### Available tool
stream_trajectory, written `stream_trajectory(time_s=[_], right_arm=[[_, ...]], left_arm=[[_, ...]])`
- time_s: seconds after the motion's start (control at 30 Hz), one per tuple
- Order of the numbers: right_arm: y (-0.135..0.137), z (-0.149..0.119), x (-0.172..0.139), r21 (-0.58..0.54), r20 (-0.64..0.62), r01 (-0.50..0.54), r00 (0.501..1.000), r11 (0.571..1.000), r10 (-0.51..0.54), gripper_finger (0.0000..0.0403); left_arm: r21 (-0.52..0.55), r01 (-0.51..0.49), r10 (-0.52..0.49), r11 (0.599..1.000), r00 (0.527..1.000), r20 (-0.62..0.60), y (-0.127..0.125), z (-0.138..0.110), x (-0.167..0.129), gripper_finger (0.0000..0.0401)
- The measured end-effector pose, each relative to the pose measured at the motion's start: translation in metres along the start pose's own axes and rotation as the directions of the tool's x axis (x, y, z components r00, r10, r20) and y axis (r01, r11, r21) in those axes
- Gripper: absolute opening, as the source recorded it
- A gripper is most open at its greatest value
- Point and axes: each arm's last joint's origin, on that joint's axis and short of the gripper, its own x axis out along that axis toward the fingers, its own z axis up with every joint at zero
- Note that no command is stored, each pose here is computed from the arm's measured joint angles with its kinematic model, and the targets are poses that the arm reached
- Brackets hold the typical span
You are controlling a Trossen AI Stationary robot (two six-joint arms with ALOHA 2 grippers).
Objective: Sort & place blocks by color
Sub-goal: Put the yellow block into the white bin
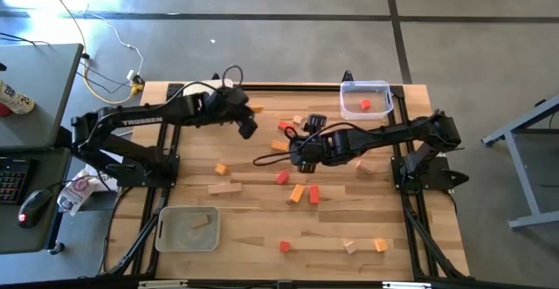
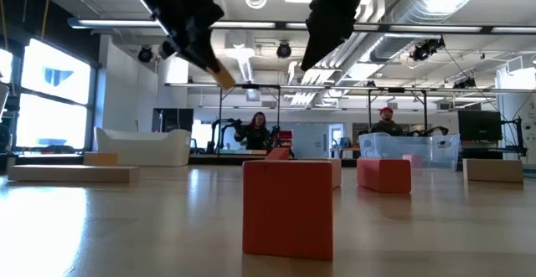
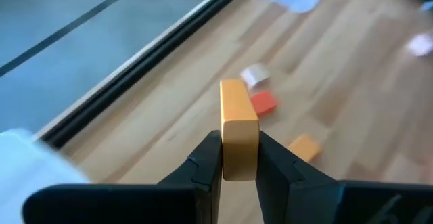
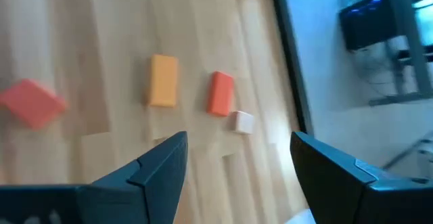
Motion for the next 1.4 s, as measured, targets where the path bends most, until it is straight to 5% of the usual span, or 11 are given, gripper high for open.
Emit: stream_trajectory(time_s=[0.3,0.53,0.73,1.2,1.4], right_arm=[[0.003,-0.001,0.0,0.098,-0.012,-0.118,0.993,0.988,0.12,0.0248],[0.011,-0.003,-0.001,0.167,-0.026,-0.334,0.939,0.927,0.343,0.0248],[0.015,-0.008,-0.001,0.21,-0.08,-0.42,0.893,0.883,0.444,0.0248],[0.037,-0.021,-0.017,0.376,-0.208,-0.497,0.778,0.782,0.594,0.0248],[0.051,-0.023,-0.029,0.498,-0.209,-0.455,0.764,0.738,0.611,0.0248]], left_arm=[[-0.053,-0.171,0.163,0.984,0.977,-0.141,0.052,-0.005,0.005,0.0047],[-0.12,-0.27,0.243,0.955,0.949,-0.203,0.086,-0.008,0.007,0.0047],[-0.16,-0.294,0.243,0.942,0.93,-0.277,0.104,-0.014,0.01,0.0047],[-0.197,-0.379,0.278,0.904,0.872,-0.402,0.132,-0.025,0.03,0.0048],[-0.186,-0.393,0.292,0.9,0.864,-0.411,0.14,-0.026,0.03,0.0071]])
